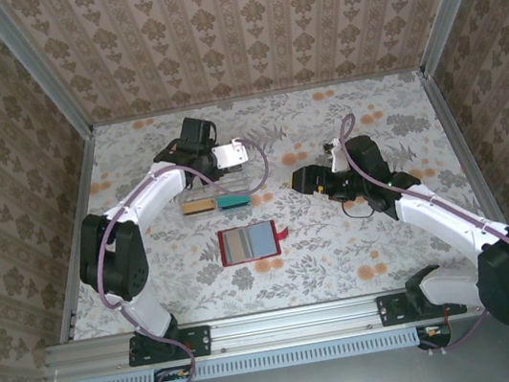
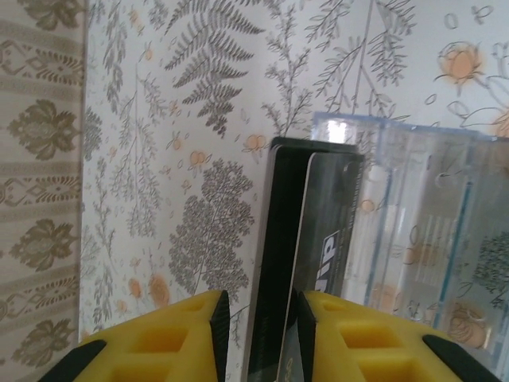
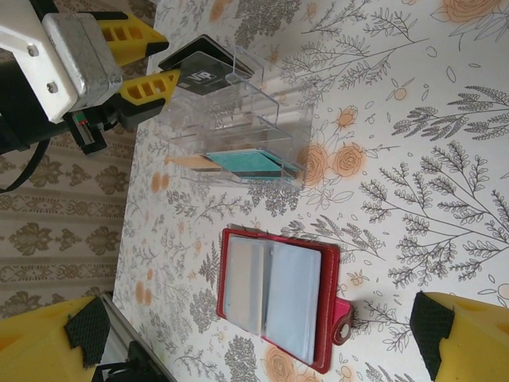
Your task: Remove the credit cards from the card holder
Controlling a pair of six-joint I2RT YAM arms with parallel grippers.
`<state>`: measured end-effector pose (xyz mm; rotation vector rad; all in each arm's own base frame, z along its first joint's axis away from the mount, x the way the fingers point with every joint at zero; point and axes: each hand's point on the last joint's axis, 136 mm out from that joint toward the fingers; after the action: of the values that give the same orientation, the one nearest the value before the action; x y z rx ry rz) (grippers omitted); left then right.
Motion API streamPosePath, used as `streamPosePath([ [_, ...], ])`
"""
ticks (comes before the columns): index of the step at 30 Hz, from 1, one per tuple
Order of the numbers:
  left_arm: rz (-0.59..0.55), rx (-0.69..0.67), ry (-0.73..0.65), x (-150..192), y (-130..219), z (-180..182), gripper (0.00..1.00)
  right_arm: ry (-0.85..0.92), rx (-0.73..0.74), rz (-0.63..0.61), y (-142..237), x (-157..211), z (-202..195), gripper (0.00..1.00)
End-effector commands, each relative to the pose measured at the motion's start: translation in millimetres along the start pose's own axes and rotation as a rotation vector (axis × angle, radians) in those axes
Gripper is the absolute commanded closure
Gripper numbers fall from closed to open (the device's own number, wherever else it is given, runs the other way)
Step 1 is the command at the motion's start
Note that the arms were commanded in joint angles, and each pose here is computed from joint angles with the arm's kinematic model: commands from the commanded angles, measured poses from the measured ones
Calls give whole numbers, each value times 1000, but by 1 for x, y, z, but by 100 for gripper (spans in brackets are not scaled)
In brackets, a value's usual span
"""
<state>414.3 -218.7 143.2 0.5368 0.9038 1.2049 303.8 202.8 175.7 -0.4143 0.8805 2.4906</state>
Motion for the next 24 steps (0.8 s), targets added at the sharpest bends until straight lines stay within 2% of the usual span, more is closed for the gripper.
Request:
streamPosePath([
  [1,33,-69,40,2,2,19,69,-13,-19,7,-1,2,0,0],
  [6,31,-71,59,0,3,22,68,-16,-23,6,1,3,0,0],
  [8,30,-77,67,-1,3,23,63,-14,-24,6,1,3,0,0],
  [14,-13,-91,119,-7,16,28,57,-15,-25,9,2,4,1,0],
  [16,-45,-102,170,-10,26,32,54,-10,-23,12,1,5,1,2],
  [20,-133,-155,331,-19,56,45,35,29,1,32,-1,9,4,3],
  [22,-144,-195,434,-6,72,55,26,61,22,50,-4,13,5,3],
  [24,-165,-212,530,-1,87,57,25,93,41,69,-8,17,8,4],
])
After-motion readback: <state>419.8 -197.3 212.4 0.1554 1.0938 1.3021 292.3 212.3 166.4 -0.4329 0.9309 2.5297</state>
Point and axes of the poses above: each hand's point on the last joint's axis, 136 mm out from that joint toward the fingers, its own y axis back along the fingers, its own z axis along the line the jaws close on, x = y × z, and after that the axes turned 1 degree about -y, right-handed
